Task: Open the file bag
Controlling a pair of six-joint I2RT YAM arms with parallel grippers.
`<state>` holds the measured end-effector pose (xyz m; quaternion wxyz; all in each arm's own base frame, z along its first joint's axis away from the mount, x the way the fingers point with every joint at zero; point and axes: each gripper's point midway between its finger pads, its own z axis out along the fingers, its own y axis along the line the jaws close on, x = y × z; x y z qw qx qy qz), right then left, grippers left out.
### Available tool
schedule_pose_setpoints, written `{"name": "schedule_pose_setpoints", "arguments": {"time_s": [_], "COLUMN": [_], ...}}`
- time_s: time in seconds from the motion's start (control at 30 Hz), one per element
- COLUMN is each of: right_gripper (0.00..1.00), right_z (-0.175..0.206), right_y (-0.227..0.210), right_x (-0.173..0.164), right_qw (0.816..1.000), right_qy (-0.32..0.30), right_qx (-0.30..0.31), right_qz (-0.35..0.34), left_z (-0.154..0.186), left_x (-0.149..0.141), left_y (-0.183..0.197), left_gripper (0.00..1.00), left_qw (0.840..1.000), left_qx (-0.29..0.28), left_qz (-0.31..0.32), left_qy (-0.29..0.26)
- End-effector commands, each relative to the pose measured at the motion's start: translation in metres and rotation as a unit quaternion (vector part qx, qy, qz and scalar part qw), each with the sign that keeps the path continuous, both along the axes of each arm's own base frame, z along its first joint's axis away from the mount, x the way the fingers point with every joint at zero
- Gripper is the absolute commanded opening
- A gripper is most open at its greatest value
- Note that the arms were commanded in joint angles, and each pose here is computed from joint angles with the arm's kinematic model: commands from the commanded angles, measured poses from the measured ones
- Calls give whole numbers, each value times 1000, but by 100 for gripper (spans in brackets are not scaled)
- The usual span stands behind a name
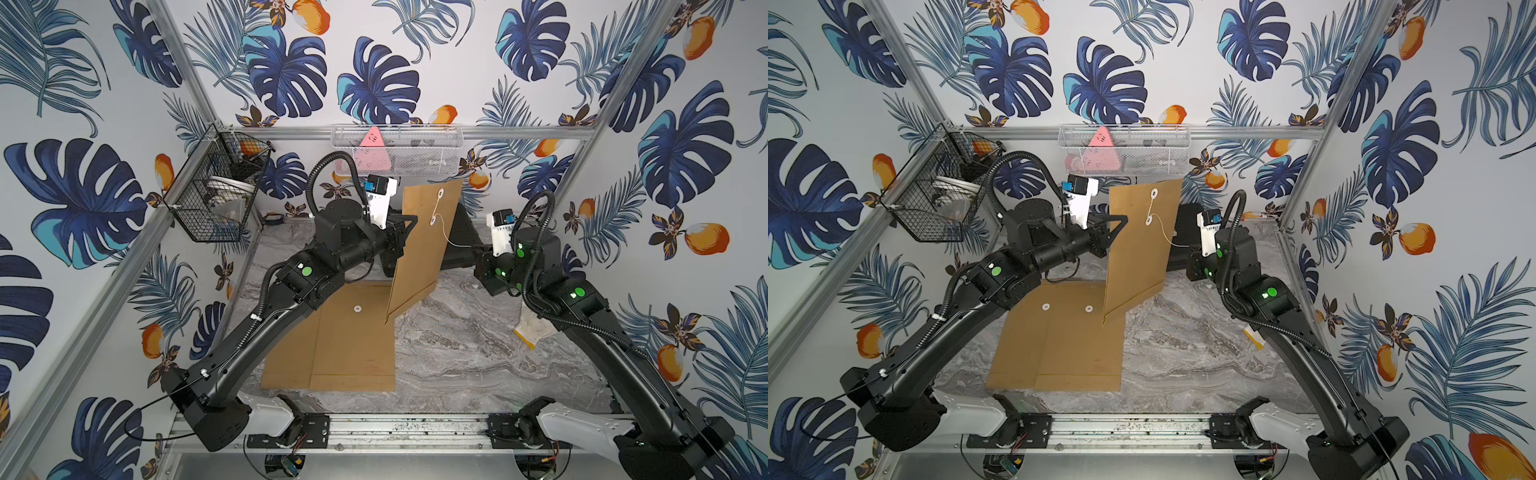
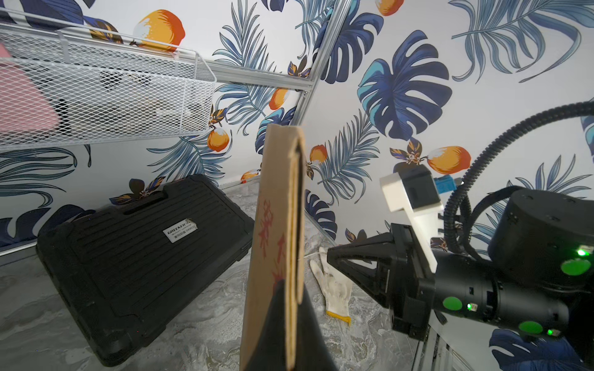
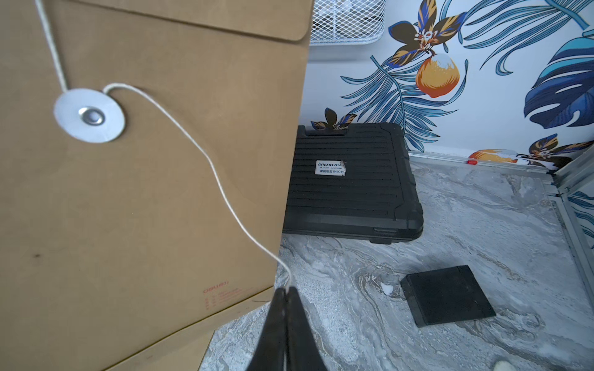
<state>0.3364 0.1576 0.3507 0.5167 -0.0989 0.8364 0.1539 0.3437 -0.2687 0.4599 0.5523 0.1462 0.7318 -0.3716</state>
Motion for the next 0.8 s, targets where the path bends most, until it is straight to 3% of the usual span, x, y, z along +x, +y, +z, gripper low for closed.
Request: {"name": "schedule_pose_setpoints", "arguments": {"time_s": [0.0, 0.27, 0.77], "right_gripper": [0, 0, 0], "right_z": [9, -11, -44], "right_y": [5, -1, 8], "right_x": [13, 28, 1], "right_qw": [999, 999, 995], "right_qy": [6, 40, 75], "right_qx": [44, 20, 28], "right_qz": [16, 10, 58], "left_z": [12, 30, 50], "left_x": [2, 13, 19], "left_y": [-2, 13, 35], "left_gripper": [0, 0, 0], "left_qw": [999, 993, 983], "left_qx": [-25, -79, -135], "left_qz": [-39, -87, -122], "left_qy": [3, 13, 7]}}
